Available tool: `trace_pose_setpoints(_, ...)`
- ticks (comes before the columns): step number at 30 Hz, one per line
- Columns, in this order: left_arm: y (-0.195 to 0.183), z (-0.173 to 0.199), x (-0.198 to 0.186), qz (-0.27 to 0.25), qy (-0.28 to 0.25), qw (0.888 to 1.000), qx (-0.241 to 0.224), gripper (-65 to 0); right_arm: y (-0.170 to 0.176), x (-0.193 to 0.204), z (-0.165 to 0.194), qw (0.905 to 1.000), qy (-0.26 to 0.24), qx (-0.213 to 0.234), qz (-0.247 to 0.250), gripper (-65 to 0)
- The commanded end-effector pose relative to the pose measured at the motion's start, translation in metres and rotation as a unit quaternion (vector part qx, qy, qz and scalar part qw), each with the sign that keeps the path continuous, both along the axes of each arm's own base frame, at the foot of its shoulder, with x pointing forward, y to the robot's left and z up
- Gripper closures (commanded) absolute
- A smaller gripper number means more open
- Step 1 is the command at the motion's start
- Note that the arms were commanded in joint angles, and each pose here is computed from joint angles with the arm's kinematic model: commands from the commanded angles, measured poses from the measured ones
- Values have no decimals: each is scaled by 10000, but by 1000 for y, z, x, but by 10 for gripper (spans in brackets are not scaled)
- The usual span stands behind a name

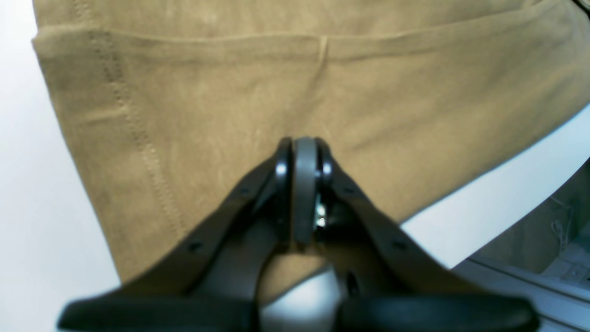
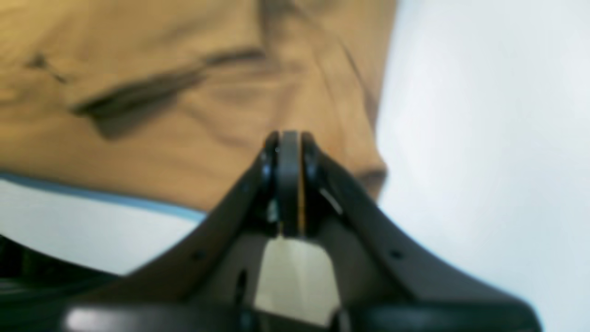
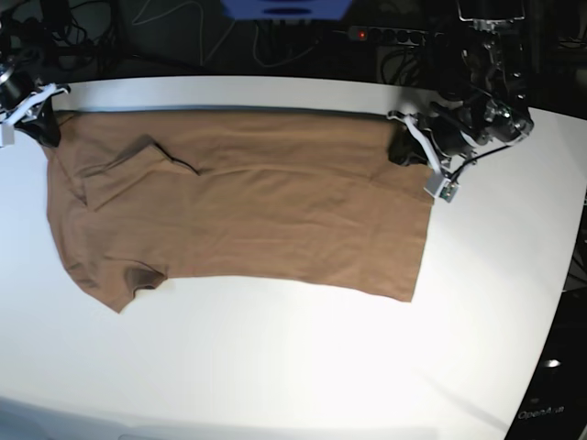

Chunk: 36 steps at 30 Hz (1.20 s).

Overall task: Fold the T-shirt properly
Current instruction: 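Release the shirt and move both grippers to the hem corners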

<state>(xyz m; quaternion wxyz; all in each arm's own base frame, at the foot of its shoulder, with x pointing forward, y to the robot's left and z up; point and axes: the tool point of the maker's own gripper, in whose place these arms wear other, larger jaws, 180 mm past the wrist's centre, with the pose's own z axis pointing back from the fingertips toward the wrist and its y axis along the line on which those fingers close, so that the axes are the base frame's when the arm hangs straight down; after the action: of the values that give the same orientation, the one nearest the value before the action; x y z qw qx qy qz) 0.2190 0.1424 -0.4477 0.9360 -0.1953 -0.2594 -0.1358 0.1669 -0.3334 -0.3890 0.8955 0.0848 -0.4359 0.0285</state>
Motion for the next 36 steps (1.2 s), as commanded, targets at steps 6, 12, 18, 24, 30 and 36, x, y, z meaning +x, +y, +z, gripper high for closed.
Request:
trace_pose_setpoints(6, 20, 13, 1, -121, -27, 9969, 776, -23, -3, 11, 17, 9996, -239, -98, 108, -3)
trace_pose_setpoints(12, 18, 30, 12, -158, -323, 9959, 829, -23, -2, 15, 15, 9991, -209, -310, 223, -3)
trace_pose_setpoints(18, 14, 32, 18, -135, -385, 9962, 770, -23, -1, 18, 15, 9990, -247, -315, 217, -3)
trace_pose_setpoints(24, 9, 42, 30, -113, -593, 9957, 696, -23, 0, 36, 31, 9972, -497, -425, 350, -3)
trace_pose_setpoints(30, -7, 77, 51, -132, -1171, 9912, 609, -23, 2, 60, 49, 9941, -535, -714, 612, -3)
trace_pose_setpoints(36, -15, 119, 84, -104, -1869, 9804, 610, -24, -9, 106, 75, 9875, -518, -1309, 713, -7)
